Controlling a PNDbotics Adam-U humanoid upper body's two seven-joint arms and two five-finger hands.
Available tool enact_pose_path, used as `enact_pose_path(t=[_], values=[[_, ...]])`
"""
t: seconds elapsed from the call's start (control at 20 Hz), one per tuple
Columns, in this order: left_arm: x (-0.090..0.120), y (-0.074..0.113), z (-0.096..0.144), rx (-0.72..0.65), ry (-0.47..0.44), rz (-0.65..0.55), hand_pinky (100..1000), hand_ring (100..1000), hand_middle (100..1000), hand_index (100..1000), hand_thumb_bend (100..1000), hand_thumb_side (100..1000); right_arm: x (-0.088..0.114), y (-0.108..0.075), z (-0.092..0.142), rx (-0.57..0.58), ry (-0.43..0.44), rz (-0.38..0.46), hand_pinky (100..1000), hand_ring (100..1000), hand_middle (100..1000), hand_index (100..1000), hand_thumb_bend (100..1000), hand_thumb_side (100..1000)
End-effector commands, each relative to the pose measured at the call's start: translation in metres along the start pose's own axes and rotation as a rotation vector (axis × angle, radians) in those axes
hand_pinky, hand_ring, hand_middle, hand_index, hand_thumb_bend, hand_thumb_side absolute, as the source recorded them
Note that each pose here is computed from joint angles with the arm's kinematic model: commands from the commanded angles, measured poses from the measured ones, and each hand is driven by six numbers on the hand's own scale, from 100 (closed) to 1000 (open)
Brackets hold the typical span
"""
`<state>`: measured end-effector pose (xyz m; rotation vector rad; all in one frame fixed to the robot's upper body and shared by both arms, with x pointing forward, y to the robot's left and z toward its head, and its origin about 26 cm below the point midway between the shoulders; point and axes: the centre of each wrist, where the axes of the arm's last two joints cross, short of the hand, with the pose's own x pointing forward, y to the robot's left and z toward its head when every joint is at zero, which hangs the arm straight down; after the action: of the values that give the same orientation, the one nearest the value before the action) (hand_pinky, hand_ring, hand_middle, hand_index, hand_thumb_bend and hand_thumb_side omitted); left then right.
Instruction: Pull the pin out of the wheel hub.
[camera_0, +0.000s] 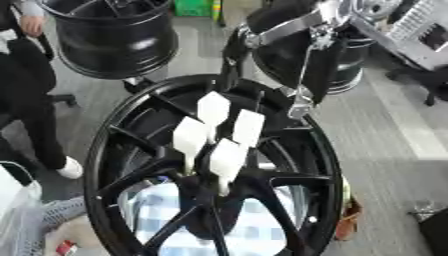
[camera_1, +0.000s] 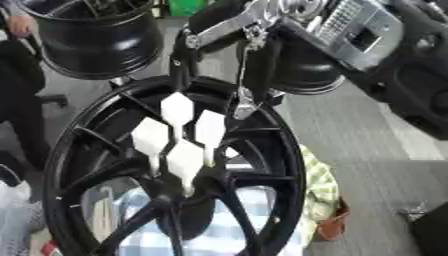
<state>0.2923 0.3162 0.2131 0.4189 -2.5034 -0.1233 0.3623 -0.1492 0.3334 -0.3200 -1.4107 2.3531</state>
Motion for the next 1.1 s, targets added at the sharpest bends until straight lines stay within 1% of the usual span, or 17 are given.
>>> enact_pose_path(t=[0.05, 0.4, 0.6, 1.1], values=[[0.006, 0.001, -0.006, -0.006, -0.032, 0.003, 742, 843, 738, 858, 293, 636, -0.006, -0.002, 0.004, -0.012, 0.006, 0.018, 849, 771, 704, 791, 515, 122], [0.006, -0.001, -0.006, -0.006, -0.032, 0.01, 742, 844, 739, 858, 288, 640, -0.013, 0.008, -0.007, 0.005, -0.023, 0.03, 847, 771, 704, 790, 509, 118], [0.006, -0.002, -0.006, -0.008, -0.031, 0.015, 741, 844, 739, 857, 284, 643, -0.02, 0.014, -0.011, 0.01, -0.013, 0.02, 849, 771, 703, 789, 501, 112], [0.006, -0.003, -0.006, -0.003, -0.032, 0.019, 741, 845, 741, 857, 276, 648, -0.029, 0.027, -0.014, 0.007, -0.001, 0.048, 850, 769, 699, 786, 488, 110]])
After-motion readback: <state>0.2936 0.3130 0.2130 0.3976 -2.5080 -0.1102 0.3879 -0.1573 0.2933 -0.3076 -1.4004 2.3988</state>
